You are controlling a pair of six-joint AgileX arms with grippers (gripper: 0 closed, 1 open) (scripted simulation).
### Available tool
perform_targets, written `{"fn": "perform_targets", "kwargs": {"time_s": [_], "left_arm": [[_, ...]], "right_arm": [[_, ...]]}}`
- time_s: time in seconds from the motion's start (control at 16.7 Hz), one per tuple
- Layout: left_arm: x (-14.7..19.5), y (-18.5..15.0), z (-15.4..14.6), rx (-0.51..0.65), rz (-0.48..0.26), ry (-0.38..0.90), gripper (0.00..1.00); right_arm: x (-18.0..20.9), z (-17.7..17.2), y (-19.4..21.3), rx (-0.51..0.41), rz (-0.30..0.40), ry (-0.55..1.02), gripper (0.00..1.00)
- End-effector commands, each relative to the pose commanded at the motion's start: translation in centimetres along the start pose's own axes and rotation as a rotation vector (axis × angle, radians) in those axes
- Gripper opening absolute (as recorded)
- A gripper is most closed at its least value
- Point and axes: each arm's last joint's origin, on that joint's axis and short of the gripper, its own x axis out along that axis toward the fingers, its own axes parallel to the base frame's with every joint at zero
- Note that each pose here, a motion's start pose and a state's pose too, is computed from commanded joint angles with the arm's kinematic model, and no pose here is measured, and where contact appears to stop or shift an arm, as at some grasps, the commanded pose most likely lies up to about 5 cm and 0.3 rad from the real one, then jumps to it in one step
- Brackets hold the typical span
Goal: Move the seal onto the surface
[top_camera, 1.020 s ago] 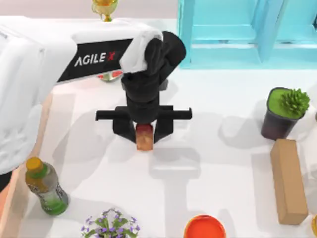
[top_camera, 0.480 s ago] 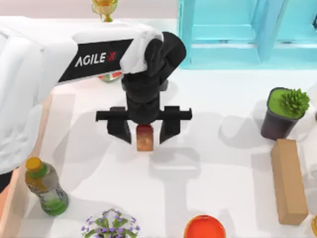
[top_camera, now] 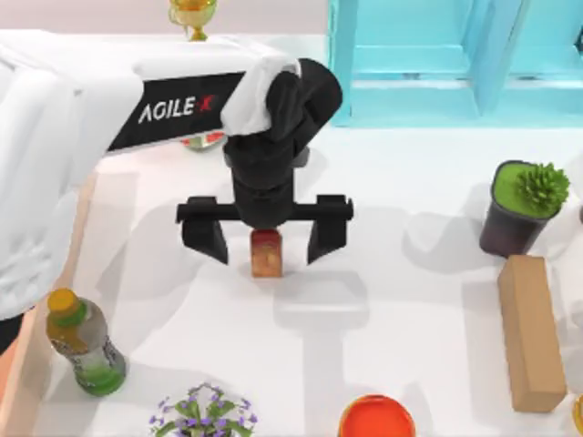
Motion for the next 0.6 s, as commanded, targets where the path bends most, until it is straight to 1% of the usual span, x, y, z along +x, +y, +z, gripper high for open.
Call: {"fn": "perform_targets", "kwargs": {"time_s": [0.18, 0.3, 0.42, 0.6], "left_arm": [[-0.1, 0.0, 0.0, -0.001, -0.001, 0.0, 1.0], [-0.8, -0.2, 0.3, -0.002, -0.005, 0.003, 1.0], [-2.5, -0.5, 0.6, -0.001, -0.011, 0.002, 1.0], [-6.3, -0.9, 1.0, -0.001, -0.015, 0.0, 1.0]], "right_arm": [[0.0, 0.0, 0.0, 0.0, 0.0, 0.0, 1.0], [0.0, 0.0, 0.0, 0.0, 0.0, 0.0, 1.0], [0.0, 0.0, 0.0, 0.0, 0.0, 0.0, 1.0], [0.0, 0.0, 0.0, 0.0, 0.0, 0.0, 1.0]]}}
